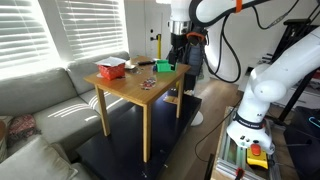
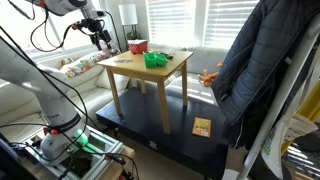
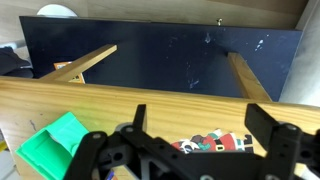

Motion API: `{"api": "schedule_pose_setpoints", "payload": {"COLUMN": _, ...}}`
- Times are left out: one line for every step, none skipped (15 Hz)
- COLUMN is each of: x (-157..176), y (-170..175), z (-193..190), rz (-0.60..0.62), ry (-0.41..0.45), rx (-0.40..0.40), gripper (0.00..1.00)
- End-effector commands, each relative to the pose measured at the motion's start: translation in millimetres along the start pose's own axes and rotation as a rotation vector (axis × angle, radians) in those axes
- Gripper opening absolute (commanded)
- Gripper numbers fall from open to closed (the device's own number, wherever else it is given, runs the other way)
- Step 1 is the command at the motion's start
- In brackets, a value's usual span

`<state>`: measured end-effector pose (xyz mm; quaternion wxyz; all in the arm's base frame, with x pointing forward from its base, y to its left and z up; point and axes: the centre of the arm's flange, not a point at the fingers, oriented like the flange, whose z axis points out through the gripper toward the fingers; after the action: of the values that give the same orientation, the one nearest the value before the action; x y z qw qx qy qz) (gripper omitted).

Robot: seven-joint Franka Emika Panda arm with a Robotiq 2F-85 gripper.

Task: Put the cards in the green box

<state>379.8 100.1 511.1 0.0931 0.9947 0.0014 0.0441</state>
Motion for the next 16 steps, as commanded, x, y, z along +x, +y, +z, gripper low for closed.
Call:
{"api": "schedule_pose_setpoints", "payload": {"x": 0.0, "y": 0.0, "z": 0.0, "rz": 0.0, "ry": 0.0, "rx": 0.0, "gripper": 1.0}}
{"api": "schedule_pose_setpoints", "payload": {"x": 0.0, "y": 0.0, "z": 0.0, "rz": 0.0, "ry": 0.0, "rx": 0.0, "gripper": 1.0}}
{"api": "schedule_pose_setpoints", "payload": {"x": 0.0, "y": 0.0, "z": 0.0, "rz": 0.0, "ry": 0.0, "rx": 0.0, "gripper": 1.0}}
{"api": "schedule_pose_setpoints", "payload": {"x": 0.0, "y": 0.0, "z": 0.0, "rz": 0.0, "ry": 0.0, "rx": 0.0, "gripper": 1.0}}
{"api": "schedule_pose_setpoints", "payload": {"x": 0.0, "y": 0.0, "z": 0.0, "rz": 0.0, "ry": 0.0, "rx": 0.0, "gripper": 1.0}}
{"api": "schedule_pose_setpoints", "payload": {"x": 0.0, "y": 0.0, "z": 0.0, "rz": 0.0, "ry": 0.0, "rx": 0.0, "gripper": 1.0}}
{"api": "schedule_pose_setpoints", "payload": {"x": 0.0, "y": 0.0, "z": 0.0, "rz": 0.0, "ry": 0.0, "rx": 0.0, "gripper": 1.0}}
{"api": "schedule_pose_setpoints", "payload": {"x": 0.0, "y": 0.0, "z": 0.0, "rz": 0.0, "ry": 0.0, "rx": 0.0, "gripper": 1.0}}
{"api": "schedule_pose_setpoints", "payload": {"x": 0.0, "y": 0.0, "z": 0.0, "rz": 0.0, "ry": 0.0, "rx": 0.0, "gripper": 1.0}}
{"api": "schedule_pose_setpoints", "payload": {"x": 0.0, "y": 0.0, "z": 0.0, "rz": 0.0, "ry": 0.0, "rx": 0.0, "gripper": 1.0}}
{"api": "schedule_pose_setpoints", "payload": {"x": 0.0, "y": 0.0, "z": 0.0, "rz": 0.0, "ry": 0.0, "rx": 0.0, "gripper": 1.0}}
{"api": "schedule_pose_setpoints", "payload": {"x": 0.0, "y": 0.0, "z": 0.0, "rz": 0.0, "ry": 0.0, "rx": 0.0, "gripper": 1.0}}
{"api": "schedule_pose_setpoints", "payload": {"x": 0.0, "y": 0.0, "z": 0.0, "rz": 0.0, "ry": 0.0, "rx": 0.0, "gripper": 1.0}}
{"api": "schedule_pose_setpoints", "payload": {"x": 0.0, "y": 0.0, "z": 0.0, "rz": 0.0, "ry": 0.0, "rx": 0.0, "gripper": 1.0}}
{"api": "schedule_pose_setpoints", "payload": {"x": 0.0, "y": 0.0, "z": 0.0, "rz": 0.0, "ry": 0.0, "rx": 0.0, "gripper": 1.0}}
{"api": "schedule_pose_setpoints", "payload": {"x": 5.9, "y": -3.0, "z": -0.5, "rz": -0.008, "ry": 0.002, "rx": 0.015, "gripper": 1.0}}
